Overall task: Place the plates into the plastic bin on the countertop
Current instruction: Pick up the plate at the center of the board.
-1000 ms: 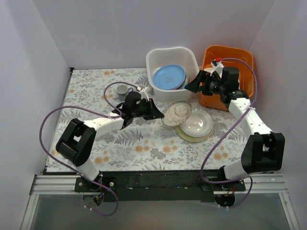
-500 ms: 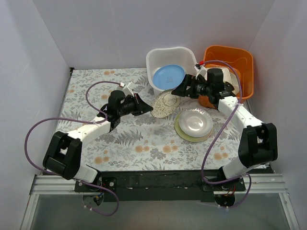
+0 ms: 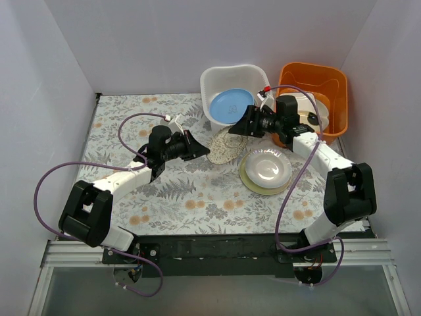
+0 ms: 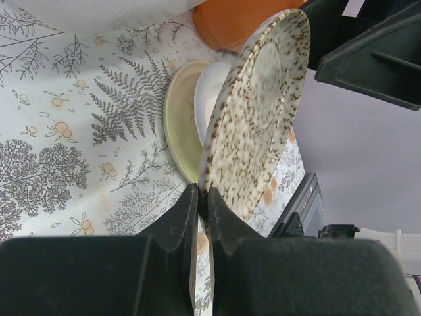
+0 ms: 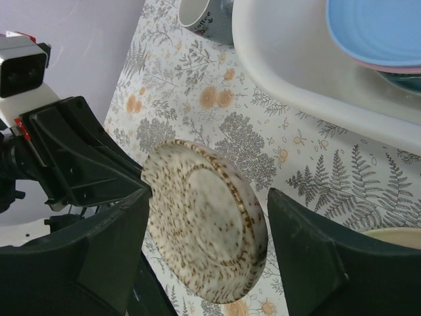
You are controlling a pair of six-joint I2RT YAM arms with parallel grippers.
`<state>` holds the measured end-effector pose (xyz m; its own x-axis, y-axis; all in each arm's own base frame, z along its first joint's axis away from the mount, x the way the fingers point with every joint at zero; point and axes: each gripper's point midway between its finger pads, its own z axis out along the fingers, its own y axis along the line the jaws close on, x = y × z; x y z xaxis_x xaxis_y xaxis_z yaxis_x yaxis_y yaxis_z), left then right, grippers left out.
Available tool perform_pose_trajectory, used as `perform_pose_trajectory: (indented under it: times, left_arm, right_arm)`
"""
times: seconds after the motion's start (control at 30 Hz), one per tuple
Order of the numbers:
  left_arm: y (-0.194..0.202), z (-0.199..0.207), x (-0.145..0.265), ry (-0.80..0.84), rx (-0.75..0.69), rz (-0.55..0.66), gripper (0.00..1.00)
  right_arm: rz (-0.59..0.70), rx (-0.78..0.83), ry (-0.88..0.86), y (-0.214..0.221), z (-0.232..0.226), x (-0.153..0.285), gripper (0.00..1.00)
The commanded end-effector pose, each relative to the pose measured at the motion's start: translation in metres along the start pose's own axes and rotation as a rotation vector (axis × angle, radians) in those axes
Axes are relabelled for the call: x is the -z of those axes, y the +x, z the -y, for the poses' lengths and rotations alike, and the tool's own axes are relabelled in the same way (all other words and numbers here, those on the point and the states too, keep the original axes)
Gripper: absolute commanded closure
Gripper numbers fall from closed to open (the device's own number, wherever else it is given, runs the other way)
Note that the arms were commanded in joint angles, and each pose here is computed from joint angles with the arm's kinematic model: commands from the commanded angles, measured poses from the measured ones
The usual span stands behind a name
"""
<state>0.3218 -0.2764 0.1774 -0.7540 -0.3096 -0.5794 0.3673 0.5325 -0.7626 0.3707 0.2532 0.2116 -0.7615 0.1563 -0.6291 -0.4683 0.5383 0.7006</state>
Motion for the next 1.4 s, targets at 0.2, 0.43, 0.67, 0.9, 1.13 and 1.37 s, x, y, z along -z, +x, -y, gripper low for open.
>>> perform_pose_trajectory:
  times: [0.2, 0.43, 0.67, 0.9, 1.13, 1.37]
  left_arm:
    - [-0.03, 0.033, 0.013, 0.085, -0.058, 0.104, 1.0]
    - [-0.03, 0.031, 0.015, 0.074, -0.056, 0.102, 1.0]
    - [-0.028, 0.026, 0.011, 0.063, -0.06, 0.086, 1.0]
    - [-0.028, 0.024, 0.012, 0.057, -0.069, 0.092, 0.69]
    - [-0.029, 0.023, 0.009, 0.055, -0.075, 0.091, 0.04]
    - [-0.026, 0.016, 0.012, 0.02, -0.074, 0.087, 0.02]
  right_arm:
    - [-0.054, 0.027, -0.098, 0.0, -0.015, -0.007, 0.62]
    - [-0.071, 0.01, -0.103, 0.003, -0.012, -0.013, 0.99]
    - [-0.069, 0.018, -0.105, -0.001, -0.014, -0.014, 0.99]
    - [-0.077, 0.008, -0.122, 0.0, -0.014, -0.017, 0.99]
    - [-0.074, 0.022, -0.129, -0.005, -0.017, -0.016, 0.99]
    - [-0.069, 0.023, -0.13, -0.008, -0.018, -0.017, 0.99]
